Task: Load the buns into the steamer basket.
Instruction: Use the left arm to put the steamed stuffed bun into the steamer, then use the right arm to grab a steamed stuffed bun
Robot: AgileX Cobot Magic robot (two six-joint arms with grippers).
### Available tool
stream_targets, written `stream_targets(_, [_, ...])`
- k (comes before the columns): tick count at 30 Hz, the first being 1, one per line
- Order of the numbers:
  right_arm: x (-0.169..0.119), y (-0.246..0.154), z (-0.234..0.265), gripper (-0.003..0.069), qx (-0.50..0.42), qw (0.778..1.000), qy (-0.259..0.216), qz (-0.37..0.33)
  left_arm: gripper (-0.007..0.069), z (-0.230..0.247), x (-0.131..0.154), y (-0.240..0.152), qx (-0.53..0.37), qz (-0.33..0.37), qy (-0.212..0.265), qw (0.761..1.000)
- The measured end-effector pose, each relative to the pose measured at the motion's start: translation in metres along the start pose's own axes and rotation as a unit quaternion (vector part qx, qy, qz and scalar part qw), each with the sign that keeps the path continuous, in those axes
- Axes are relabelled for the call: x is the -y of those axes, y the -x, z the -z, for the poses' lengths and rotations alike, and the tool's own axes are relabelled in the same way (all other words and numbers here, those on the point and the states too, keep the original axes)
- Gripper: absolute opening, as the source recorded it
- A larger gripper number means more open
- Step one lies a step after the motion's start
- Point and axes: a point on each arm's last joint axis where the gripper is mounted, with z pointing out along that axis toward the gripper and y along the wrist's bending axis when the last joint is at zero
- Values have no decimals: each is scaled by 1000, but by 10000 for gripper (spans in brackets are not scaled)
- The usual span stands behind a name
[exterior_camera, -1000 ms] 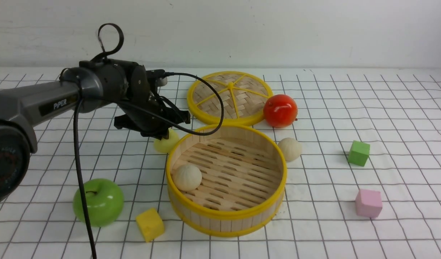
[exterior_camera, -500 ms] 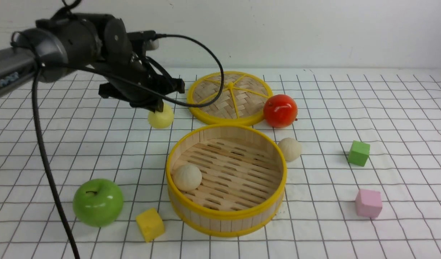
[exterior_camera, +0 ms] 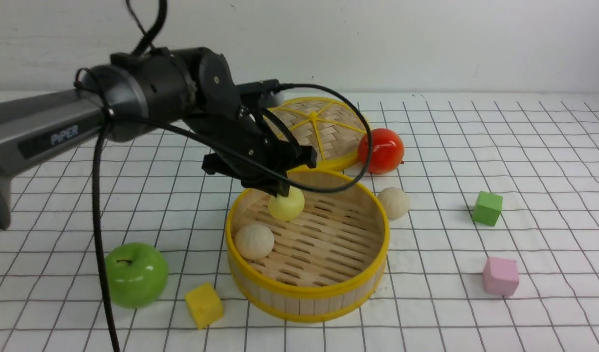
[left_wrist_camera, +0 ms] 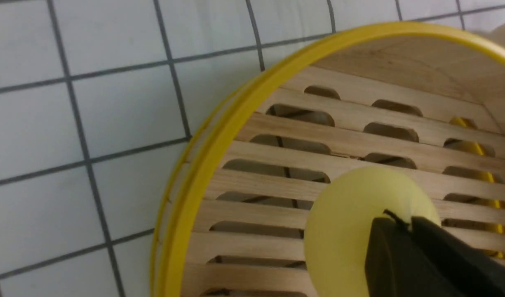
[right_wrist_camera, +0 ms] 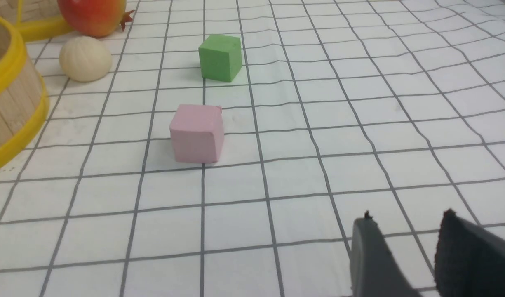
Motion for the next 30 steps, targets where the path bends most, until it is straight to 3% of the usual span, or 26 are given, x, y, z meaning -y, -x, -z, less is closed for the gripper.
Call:
stream_targets(5, [0, 0, 0, 241, 0, 1000, 0, 0, 114, -9, -3, -2, -5, 9, 7, 1000])
stream_targets(10, [0, 0, 0, 241, 0, 1000, 0, 0, 363, -7, -2, -4, -13, 14, 6, 1000])
stream_targets(14, [0, 0, 0, 241, 0, 1000, 0, 0, 482, 7, 2, -5, -25, 16, 1, 1000])
stream_targets(18, [0, 0, 0, 241, 0, 1000, 0, 0, 513, 44, 10, -3, -17, 8, -7, 1000])
stream_targets(20, [0, 0, 0, 241, 0, 1000, 0, 0, 515, 92, 18, -2, 8, -12, -7, 1000])
stream_targets(24, [0, 0, 0, 241, 0, 1000, 0, 0, 502, 150, 22, -8, 35, -41, 7, 999])
stream_targets(30, [0, 0, 0, 241, 0, 1000, 0, 0, 437, 269, 19, -49, 81, -66, 61, 993])
